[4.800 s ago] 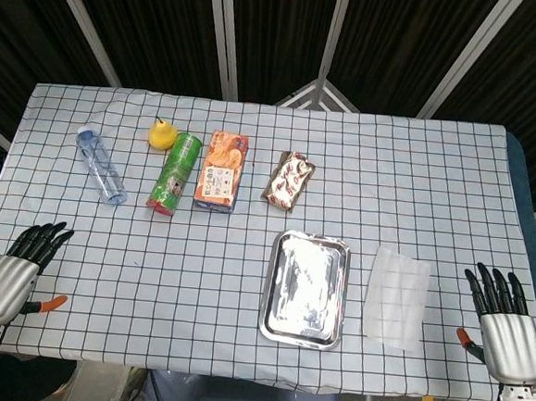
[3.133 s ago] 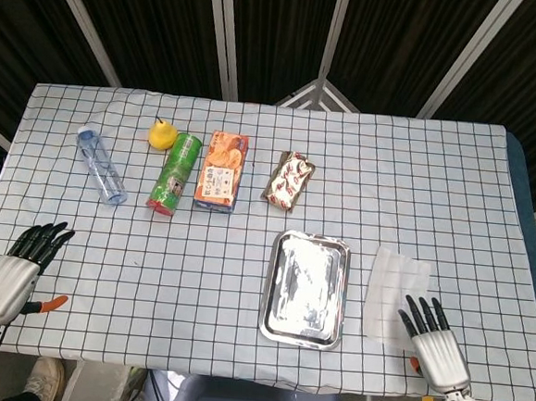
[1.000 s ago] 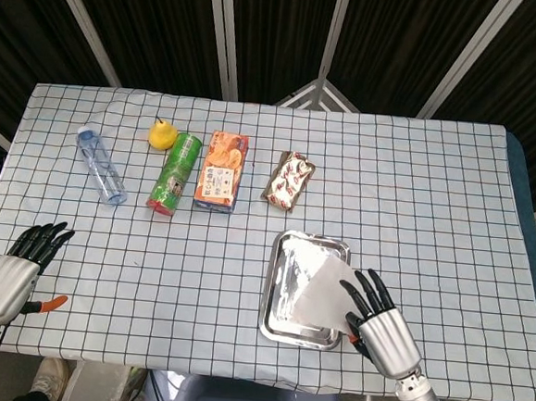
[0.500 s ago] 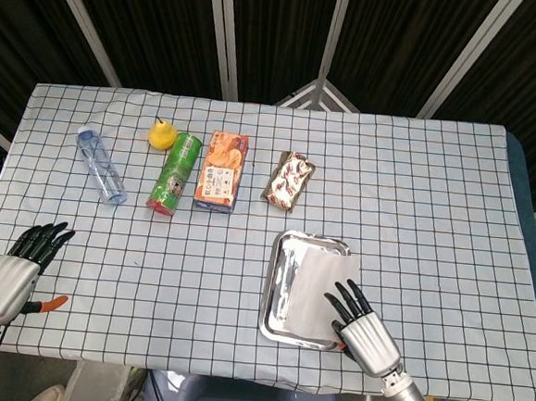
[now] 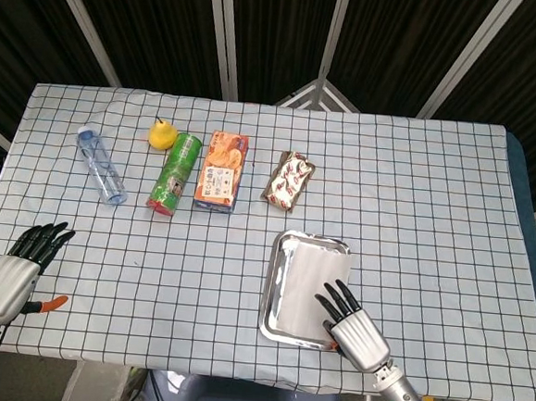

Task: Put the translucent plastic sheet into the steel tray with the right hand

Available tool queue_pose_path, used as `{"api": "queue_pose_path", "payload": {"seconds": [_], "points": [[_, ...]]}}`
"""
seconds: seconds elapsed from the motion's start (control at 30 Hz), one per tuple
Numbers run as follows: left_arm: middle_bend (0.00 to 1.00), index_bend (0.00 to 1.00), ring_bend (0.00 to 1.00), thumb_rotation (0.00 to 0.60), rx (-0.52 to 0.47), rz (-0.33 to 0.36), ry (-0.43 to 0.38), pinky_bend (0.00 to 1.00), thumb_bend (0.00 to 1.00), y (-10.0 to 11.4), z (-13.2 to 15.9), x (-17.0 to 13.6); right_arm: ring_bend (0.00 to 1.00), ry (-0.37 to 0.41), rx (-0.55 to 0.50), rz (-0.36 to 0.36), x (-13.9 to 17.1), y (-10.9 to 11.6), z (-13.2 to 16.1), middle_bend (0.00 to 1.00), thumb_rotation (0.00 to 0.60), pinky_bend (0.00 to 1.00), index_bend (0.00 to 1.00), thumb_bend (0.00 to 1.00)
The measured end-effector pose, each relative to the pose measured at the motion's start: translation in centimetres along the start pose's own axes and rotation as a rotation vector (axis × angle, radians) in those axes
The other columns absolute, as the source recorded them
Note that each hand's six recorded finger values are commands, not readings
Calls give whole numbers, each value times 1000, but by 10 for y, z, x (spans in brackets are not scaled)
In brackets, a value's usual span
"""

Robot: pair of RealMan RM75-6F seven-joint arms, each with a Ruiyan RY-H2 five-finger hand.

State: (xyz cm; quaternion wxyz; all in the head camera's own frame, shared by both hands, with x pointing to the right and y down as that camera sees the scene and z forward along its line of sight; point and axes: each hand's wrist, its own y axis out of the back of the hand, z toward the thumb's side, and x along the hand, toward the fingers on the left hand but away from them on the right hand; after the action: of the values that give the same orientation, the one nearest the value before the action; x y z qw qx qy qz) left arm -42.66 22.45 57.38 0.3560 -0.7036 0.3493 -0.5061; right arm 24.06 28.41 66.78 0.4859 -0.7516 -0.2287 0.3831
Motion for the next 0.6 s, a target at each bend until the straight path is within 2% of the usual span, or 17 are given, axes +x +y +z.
{"api": "queue_pose_path", "payload": {"seconds": [0.33,0.43,0.5,0.6], "points": [[0,0,0,600,1,0,1,0,6,0,0,0,5,-4,5,9,-4,-4,-3,223,600,0,718,531],[0,0,0,600,0,0,0,0,6,0,0,0,0,-11,17,12,-3,-5,-4,187,600,0,522,529],[0,0,0,600,1,0,-1,0,6,0,0,0,0,-17,24,12,-2,-5,-4,124,600,0,335,496],[0,0,0,600,1,0,-1,0,6,0,0,0,0,-32,31,8,-1,-3,-2,58,600,0,140,429]]}}
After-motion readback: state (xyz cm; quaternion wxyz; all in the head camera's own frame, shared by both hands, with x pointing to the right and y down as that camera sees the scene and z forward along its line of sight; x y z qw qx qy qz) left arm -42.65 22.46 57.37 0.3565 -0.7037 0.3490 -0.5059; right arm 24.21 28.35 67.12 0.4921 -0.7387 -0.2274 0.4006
